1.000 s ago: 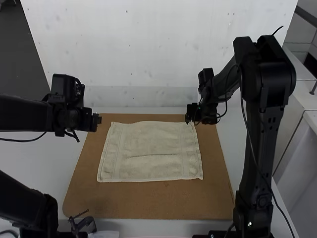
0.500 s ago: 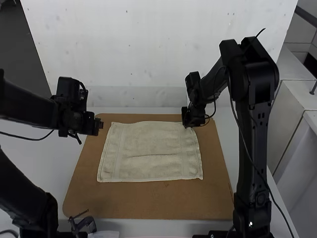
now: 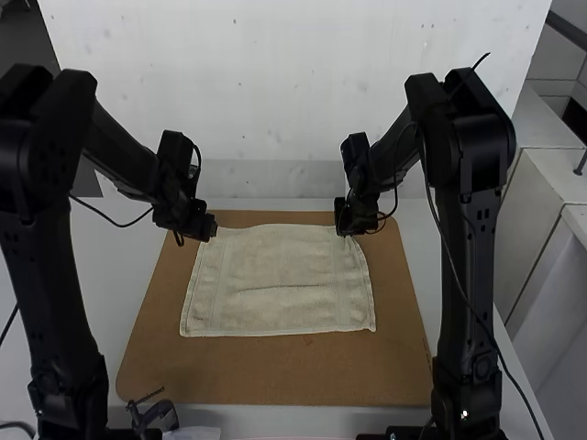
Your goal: Fold the towel.
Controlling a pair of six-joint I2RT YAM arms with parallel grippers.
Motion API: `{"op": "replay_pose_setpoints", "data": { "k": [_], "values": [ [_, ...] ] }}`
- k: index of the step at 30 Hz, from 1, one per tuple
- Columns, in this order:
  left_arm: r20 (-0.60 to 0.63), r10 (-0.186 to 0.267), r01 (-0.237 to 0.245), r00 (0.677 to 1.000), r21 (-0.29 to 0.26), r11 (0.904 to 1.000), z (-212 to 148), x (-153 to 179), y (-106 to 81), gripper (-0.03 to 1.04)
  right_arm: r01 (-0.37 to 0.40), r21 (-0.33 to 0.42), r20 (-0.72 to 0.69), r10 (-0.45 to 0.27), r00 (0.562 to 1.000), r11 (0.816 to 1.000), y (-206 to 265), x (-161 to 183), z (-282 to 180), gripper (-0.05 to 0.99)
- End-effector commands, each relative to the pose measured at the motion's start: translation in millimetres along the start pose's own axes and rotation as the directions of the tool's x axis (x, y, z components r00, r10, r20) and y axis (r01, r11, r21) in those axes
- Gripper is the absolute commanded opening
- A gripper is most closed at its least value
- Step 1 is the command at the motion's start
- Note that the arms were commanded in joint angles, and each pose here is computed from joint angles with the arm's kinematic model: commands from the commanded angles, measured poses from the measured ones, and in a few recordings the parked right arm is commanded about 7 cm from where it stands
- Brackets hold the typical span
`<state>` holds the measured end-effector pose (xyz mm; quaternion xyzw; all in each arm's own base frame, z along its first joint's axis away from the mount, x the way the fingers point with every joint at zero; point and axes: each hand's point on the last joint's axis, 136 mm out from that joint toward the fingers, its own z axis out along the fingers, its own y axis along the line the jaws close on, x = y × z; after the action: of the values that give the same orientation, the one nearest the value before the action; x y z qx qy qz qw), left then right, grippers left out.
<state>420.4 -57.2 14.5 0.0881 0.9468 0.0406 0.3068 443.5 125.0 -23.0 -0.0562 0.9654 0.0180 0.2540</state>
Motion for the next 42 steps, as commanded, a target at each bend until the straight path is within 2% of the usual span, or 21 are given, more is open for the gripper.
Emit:
{"op": "replay_pose_setpoints", "data": {
  "k": [1, 5, 8, 11, 15, 17, 19, 20, 21, 22, 28, 32, 42],
  "values": [
    [-0.005, -0.016, 0.016, 1.000, -0.018, 0.9997, 11.5, -17.7, 1.4, 0.94, -0.016, 0.069, -0.073, 0.021, 0.997, 0.997, -20.4, 28.3, 17.1, 0.02],
    [-0.048, -0.002, 0.001, 0.999, -0.004, 1.0000, 22.8, -12.6, -5.4, 0.92, -0.015, 0.073, -0.073, 0.021, 0.997, 0.997, -23.0, 30.4, 18.4, 0.02],
    [-0.058, 0.006, -0.003, 0.998, 0.059, 0.9982, 28.4, -11.6, -19.7, 0.91, -0.012, 0.073, -0.073, 0.017, 0.997, 0.997, -23.1, 31.6, 19.2, 0.02],
    [-0.095, 0.006, 0.006, 0.995, 0.119, 0.9929, 34.7, -8.3, -31.1, 0.91, -0.010, 0.076, -0.076, 0.016, 0.997, 0.997, -24.0, 34.1, 19.6, 0.02],
    [-0.154, -0.020, 0.050, 0.988, 0.192, 0.9800, 41.9, -2.4, -43.2, 0.89, -0.009, 0.094, -0.073, 0.015, 0.997, 0.996, -27.3, 35.8, 20.1, 0.02],
    [-0.172, -0.025, 0.059, 0.985, 0.195, 0.9791, 46.0, 2.6, -44.0, 0.72, -0.007, 0.097, -0.072, 0.014, 0.997, 0.995, -28.0, 36.5, 19.5, 0.02],
    [-0.184, -0.031, 0.067, 0.982, 0.192, 0.9791, 49.8, 6.6, -44.0, 0.39, -0.006, 0.103, -0.071, 0.014, 0.997, 0.995, -29.3, 37.1, 18.0, 0.02],
    [-0.190, -0.029, 0.066, 0.981, 0.192, 0.9791, 51.2, 8.5, -44.2, 0.20, -0.006, 0.103, -0.070, 0.014, 0.997, 0.995, -30.0, 36.7, 17.2, 0.02],
    [-0.193, -0.025, 0.063, 0.981, 0.193, 0.9792, 52.1, 10.3, -44.4, 0.06, -0.009, 0.103, -0.067, 0.015, 0.998, 0.995, -29.9, 35.9, 16.0, 0.02],
    [-0.193, -0.022, 0.060, 0.981, 0.194, 0.9792, 52.0, 10.3, -45.1, 0.02, -0.009, 0.102, -0.064, 0.016, 0.998, 0.995, -29.9, 35.2, 15.3, 0.02],
    [-0.208, -0.018, 0.060, 0.978, 0.199, 0.9782, 48.2, 13.0, -49.0, 0.02, -0.012, 0.114, -0.035, 0.016, 0.999, 0.993, -31.2, 27.8, 12.3, 0.02],
    [-0.177, -0.032, 0.067, 0.984, 0.199, 0.9777, 37.9, 0.2, -47.9, 0.02, -0.038, 0.110, 0.034, 0.034, 0.999, 0.993, -30.3, 8.6, 4.2, 0.02],
    [-0.090, -0.094, 0.110, 0.991, 0.193, 0.9750, 0.2, -38.7, -37.0, 0.02, -0.089, 0.091, 0.195, 0.070, 0.978, 0.992, -26.3, -33.3, -23.4, 0.02]
  ]
}}
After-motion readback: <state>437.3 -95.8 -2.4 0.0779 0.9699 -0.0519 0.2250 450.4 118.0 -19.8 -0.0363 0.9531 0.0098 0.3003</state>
